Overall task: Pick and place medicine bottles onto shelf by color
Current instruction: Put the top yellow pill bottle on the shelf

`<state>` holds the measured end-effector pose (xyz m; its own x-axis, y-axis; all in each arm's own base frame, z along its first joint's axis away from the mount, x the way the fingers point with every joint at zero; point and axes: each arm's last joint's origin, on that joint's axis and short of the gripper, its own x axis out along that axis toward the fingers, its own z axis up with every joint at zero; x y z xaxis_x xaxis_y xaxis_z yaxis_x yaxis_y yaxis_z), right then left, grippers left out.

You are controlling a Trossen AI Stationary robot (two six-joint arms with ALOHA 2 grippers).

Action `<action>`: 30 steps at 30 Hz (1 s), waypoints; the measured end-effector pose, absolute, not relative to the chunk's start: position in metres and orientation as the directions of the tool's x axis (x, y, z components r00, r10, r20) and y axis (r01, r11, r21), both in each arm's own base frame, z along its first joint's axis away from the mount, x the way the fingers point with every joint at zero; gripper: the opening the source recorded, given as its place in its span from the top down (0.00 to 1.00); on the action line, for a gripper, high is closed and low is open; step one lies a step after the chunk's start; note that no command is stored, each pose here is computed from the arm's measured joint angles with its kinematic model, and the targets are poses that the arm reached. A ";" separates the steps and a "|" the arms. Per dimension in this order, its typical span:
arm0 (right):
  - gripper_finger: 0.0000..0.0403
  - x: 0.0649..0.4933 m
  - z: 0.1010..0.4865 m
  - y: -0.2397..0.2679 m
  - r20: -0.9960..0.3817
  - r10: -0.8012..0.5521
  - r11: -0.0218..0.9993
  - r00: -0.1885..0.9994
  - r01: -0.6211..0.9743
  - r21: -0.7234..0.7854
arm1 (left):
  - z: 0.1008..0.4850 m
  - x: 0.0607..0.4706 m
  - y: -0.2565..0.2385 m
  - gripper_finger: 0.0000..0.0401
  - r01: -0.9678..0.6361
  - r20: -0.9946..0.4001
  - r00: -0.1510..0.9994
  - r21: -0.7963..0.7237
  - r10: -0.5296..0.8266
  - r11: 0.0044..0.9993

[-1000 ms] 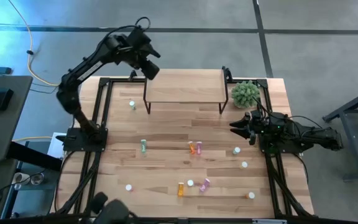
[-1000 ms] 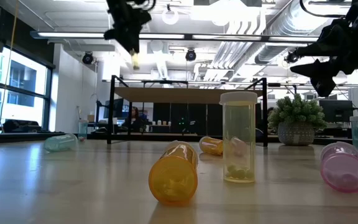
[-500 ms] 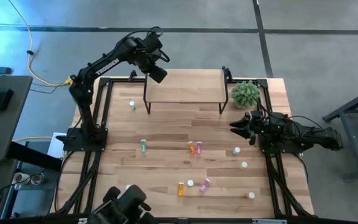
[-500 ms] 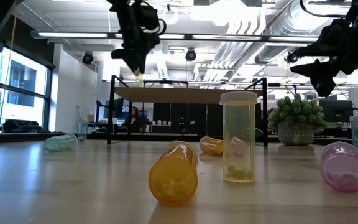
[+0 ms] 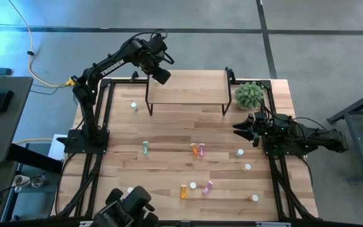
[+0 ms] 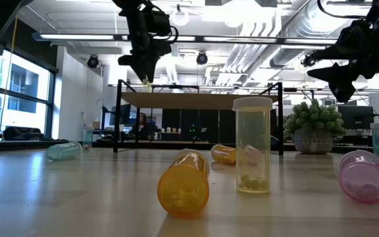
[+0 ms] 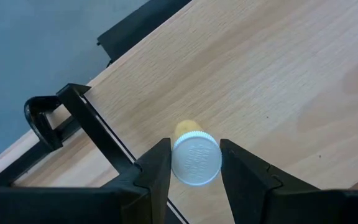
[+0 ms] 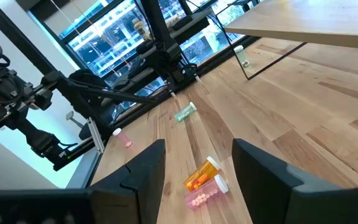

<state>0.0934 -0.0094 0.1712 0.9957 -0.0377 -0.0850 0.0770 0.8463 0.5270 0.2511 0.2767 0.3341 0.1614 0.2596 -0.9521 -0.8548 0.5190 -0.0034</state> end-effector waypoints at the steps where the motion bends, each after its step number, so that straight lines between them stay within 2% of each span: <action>1: 0.56 0.093 0.171 -0.009 -0.085 -0.038 0.846 0.996 0.077 0.527 | 0.334 0.251 0.277 0.71 -0.855 -0.952 0.161 -0.003 0.260 0.519; 7: 0.56 0.093 0.171 -0.009 -0.085 -0.038 0.846 0.996 0.077 0.527 | 0.334 0.251 0.277 0.69 -0.856 -0.952 0.161 -0.004 0.260 0.516; 20: 0.56 0.093 0.171 -0.009 -0.085 -0.038 0.846 0.996 0.077 0.527 | 0.334 0.251 0.277 0.56 -0.854 -0.950 0.149 0.016 0.274 0.519; 30: 0.56 0.093 0.171 -0.009 -0.085 -0.038 0.846 0.996 0.077 0.527 | 0.335 0.251 0.277 0.55 -0.840 -0.950 0.163 0.007 0.265 0.542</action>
